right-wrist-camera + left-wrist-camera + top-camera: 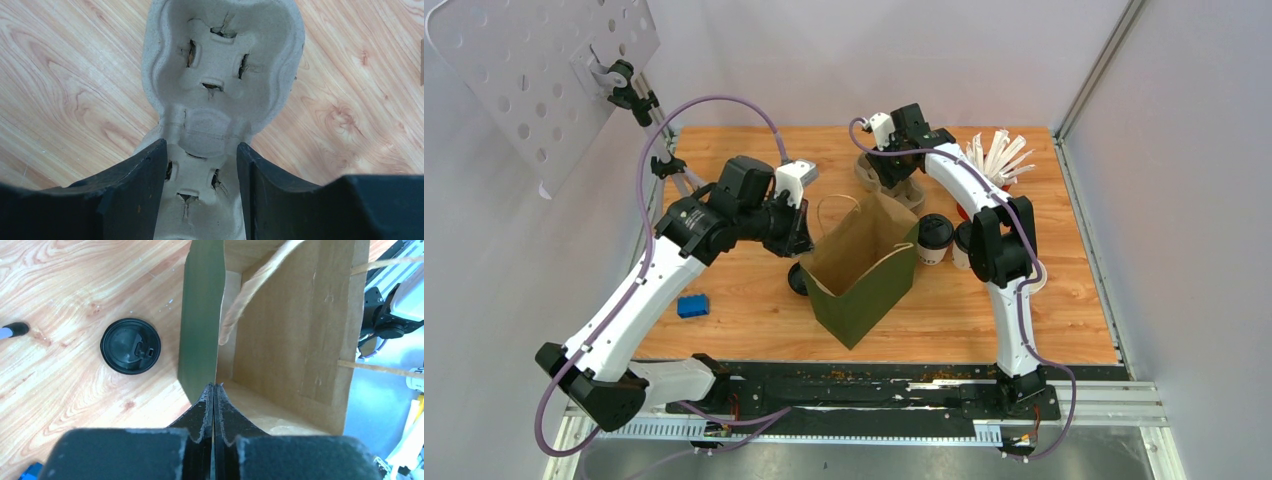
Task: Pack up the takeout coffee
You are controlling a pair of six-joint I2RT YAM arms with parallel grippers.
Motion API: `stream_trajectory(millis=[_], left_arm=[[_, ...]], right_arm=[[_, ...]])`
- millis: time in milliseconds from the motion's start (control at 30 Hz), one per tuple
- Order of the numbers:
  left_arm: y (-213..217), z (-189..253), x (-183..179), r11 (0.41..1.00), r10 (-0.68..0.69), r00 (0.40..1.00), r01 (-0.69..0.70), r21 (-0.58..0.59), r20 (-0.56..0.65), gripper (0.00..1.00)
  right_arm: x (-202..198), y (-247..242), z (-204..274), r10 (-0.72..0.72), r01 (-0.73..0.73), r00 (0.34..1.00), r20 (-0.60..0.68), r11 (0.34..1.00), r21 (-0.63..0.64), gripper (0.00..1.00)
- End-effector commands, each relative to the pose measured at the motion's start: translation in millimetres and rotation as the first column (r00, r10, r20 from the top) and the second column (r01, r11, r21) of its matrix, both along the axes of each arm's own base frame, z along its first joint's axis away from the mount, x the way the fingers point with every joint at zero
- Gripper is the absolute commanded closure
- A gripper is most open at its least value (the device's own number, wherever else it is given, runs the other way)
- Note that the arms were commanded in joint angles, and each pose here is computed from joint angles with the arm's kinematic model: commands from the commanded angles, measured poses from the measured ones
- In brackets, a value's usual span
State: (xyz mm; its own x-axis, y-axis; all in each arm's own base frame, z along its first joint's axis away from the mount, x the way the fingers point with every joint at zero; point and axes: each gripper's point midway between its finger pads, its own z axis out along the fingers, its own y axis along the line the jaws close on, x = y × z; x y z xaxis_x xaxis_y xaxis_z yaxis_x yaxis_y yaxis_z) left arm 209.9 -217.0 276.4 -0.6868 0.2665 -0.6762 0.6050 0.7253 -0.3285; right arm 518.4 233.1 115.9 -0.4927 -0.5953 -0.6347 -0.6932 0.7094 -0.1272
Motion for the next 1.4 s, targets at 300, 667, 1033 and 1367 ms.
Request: stream_trajectory(millis=[300, 667, 1033, 1367], left_arm=[[6.0, 10.8, -28.6, 0.993, -0.117, 0.993, 0.117, 0.003, -0.011, 1.0], [18.6, -0.2, -29.9, 0.994, -0.088, 0.996, 0.089, 0.057, -0.012, 0.96], [18.8, 1.3, -27.2, 0.995, -0.076, 0.997, 0.076, 0.058, -0.004, 0.94], [19.0, 2.6, -25.9, 0.996, -0.07, 0.998, 0.069, 0.056, 0.006, 0.91]], right_arm=[[-1.0, 8.9, 22.1, 0.037, -0.039, 0.998, 0.047, 0.999, 0.031, 0.45], [3.3, 10.1, 0.7, 0.044, -0.044, 0.999, 0.017, 0.999, 0.007, 0.5], [2.6, 9.4, -7.7, 0.033, -0.033, 0.999, 0.0, 0.999, 0.005, 0.55], [2.9, 13.0, 0.3, 0.042, -0.042, 0.999, 0.012, 0.999, 0.025, 0.67]])
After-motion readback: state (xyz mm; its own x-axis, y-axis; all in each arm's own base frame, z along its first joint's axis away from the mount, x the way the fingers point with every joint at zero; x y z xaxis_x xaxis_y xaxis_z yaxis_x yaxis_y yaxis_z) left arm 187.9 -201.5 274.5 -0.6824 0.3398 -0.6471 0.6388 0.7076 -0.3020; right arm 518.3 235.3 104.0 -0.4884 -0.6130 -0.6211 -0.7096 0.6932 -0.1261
